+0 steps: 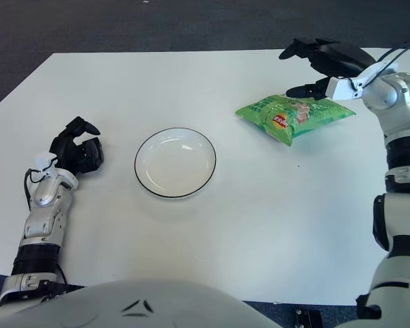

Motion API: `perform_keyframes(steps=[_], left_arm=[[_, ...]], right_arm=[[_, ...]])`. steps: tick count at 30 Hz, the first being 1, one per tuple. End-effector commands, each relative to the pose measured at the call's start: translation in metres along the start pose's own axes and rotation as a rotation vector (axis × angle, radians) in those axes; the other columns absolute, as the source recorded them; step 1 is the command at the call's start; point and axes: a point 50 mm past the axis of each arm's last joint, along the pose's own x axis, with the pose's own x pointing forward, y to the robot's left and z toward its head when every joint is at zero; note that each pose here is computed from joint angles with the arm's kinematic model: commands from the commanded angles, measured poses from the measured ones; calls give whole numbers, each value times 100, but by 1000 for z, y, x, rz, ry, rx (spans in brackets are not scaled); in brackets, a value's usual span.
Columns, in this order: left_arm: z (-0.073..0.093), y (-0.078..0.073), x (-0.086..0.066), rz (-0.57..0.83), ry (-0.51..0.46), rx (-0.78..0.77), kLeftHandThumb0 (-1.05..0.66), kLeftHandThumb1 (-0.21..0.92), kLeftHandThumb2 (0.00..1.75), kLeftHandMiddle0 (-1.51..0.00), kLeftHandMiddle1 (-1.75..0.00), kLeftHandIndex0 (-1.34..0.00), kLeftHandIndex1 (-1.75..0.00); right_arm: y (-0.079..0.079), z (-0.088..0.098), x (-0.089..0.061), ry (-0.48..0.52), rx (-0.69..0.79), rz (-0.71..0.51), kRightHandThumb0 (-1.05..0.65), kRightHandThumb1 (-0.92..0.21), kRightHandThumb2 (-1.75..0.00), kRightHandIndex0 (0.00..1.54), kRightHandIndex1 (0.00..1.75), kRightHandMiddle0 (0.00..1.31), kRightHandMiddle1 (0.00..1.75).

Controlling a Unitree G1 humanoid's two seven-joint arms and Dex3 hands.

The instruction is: Put the snack into the plate.

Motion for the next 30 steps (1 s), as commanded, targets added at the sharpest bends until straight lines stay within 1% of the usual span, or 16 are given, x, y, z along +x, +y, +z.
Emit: perform_keyframes(steps=[1, 2, 4, 6, 7, 13, 18, 25, 27, 30], left_arm=[[-59, -7, -45, 59, 251, -95, -49, 29, 135, -117, -175, -63, -175], [-59, -7, -45, 58, 252, -96, -49, 29, 135, -117, -175, -63, -175], [-59, -7, -45, 58, 252, -97, -49, 29, 135, -117, -175, -63, -175], [-59, -6, -45, 58, 252, -98, -49, 29, 135, -117, -175, -64, -175], [-59, -6, -45, 58, 252, -99, -49, 29, 135, -117, -175, -64, -175], [-59, -6, -45, 54, 254, -94, -49, 29, 135, -118, -175, -63, -175], [-60, -6, -45, 55, 256, -90, -49, 29, 134, -117, -175, -63, -175], [-59, -6, -46, 56, 253, -89, -49, 30, 134, -118, -175, -63, -175], [-59, -6, -46, 54, 255, -88, -49, 29, 134, -118, -175, -63, -175], [-59, -6, -46, 52, 256, -89, -49, 29, 134, -118, -175, -63, -175]], right_arm=[[-5, -2, -1, 9, -43, 74, -95, -92, -38, 0, 25, 0, 56], [-5, -2, -1, 13, -46, 94, -95, -92, -38, 0, 23, 0, 54], [-4, -3, -2, 20, -53, 127, -99, -92, -35, 0, 10, 0, 41], [-2, -3, -3, 25, -61, 157, -101, -92, -33, 0, 5, 0, 32], [-2, -3, -3, 26, -64, 168, -102, -92, -31, 0, 3, 0, 25], [2, -3, -3, 21, -94, 225, -105, -89, -24, 0, 0, 0, 5], [7, -2, -3, 16, -126, 326, -105, -85, -20, 0, 0, 0, 1], [14, 6, 1, -8, -140, 405, -104, -81, -17, 0, 0, 0, 0], [29, 10, 12, -2, -136, 432, -105, -81, -16, 0, 0, 0, 0], [41, 11, 19, 6, -139, 446, -105, -82, -16, 0, 0, 0, 0]])
